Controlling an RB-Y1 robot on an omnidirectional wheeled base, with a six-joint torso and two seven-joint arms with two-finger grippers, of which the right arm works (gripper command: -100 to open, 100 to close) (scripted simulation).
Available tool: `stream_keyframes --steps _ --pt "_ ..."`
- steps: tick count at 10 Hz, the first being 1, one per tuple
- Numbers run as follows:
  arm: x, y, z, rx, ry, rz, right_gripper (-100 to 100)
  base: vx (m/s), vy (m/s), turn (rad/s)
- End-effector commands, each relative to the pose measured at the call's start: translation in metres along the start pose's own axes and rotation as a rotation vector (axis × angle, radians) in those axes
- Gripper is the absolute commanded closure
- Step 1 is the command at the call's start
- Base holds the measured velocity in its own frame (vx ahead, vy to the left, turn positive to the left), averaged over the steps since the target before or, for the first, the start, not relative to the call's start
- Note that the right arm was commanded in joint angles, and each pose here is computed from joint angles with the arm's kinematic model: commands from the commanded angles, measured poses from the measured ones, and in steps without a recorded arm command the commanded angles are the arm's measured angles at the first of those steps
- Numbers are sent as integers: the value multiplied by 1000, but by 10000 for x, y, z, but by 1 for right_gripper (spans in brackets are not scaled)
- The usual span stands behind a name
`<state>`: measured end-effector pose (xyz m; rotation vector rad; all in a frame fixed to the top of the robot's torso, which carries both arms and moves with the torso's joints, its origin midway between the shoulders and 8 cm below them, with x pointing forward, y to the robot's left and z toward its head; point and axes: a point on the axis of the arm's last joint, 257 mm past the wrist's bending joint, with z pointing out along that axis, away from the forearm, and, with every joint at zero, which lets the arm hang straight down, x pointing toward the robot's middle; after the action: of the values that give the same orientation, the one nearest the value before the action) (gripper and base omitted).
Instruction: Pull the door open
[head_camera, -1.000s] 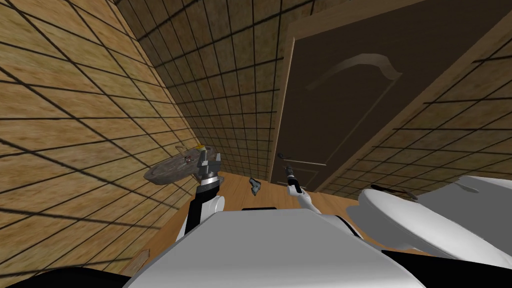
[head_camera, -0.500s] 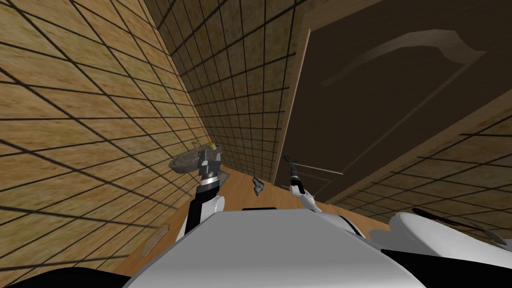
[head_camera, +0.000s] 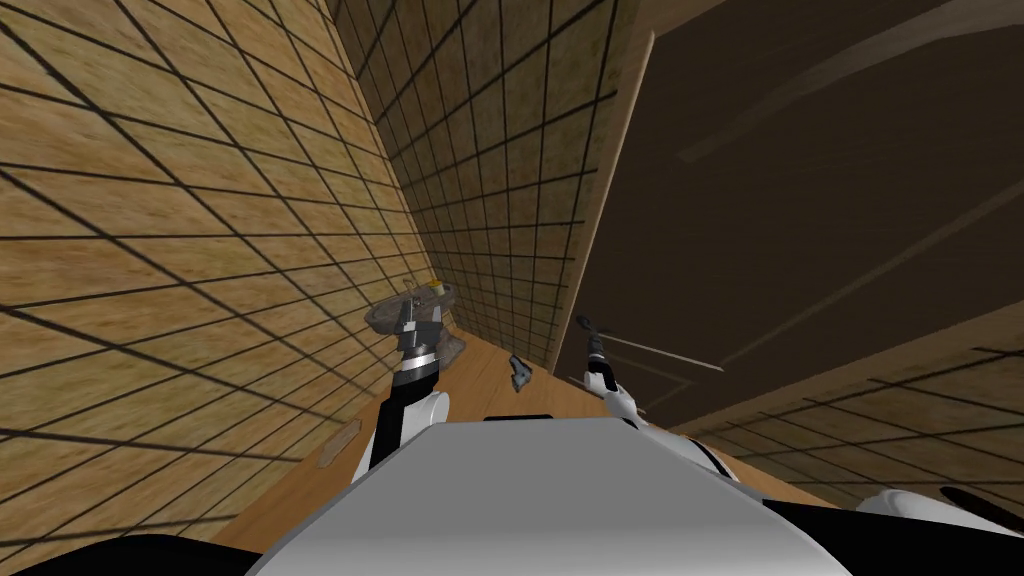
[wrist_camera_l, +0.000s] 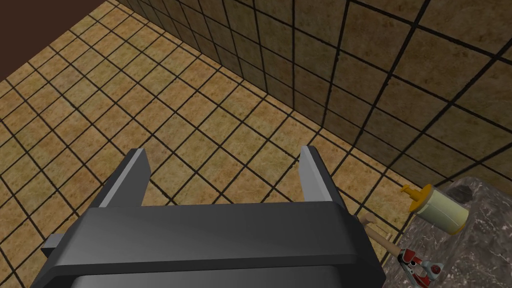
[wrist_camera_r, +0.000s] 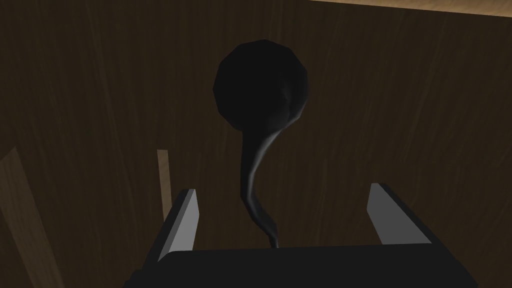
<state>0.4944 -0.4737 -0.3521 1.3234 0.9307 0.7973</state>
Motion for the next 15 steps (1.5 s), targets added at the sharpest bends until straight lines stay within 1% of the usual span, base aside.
stream_keyframes --steps 1,5,6,7,8,9,10,11,15 --pt "-170 -20 8 3 -37 -1 -100 13 -55 186" --pt "-537 -66 -12 13 -122 -1 -100 16 -65 195" --pt "-689 -86 -29 18 -158 0 -100 15 -88 309" --pt "-756 -96 -38 20 -174 1 -100 19 -97 305" --pt "-866 -111 -55 23 -201 2 -100 34 -94 218" --pt "-865 -133 -66 29 -201 1 -100 28 -72 82" --pt "-839 -119 -65 21 -197 2 -100 8 -28 4" --pt "-839 -119 -65 21 -197 2 100 0 0 0" --pt "-839 -119 -65 21 -197 2 100 -1 4 -4"
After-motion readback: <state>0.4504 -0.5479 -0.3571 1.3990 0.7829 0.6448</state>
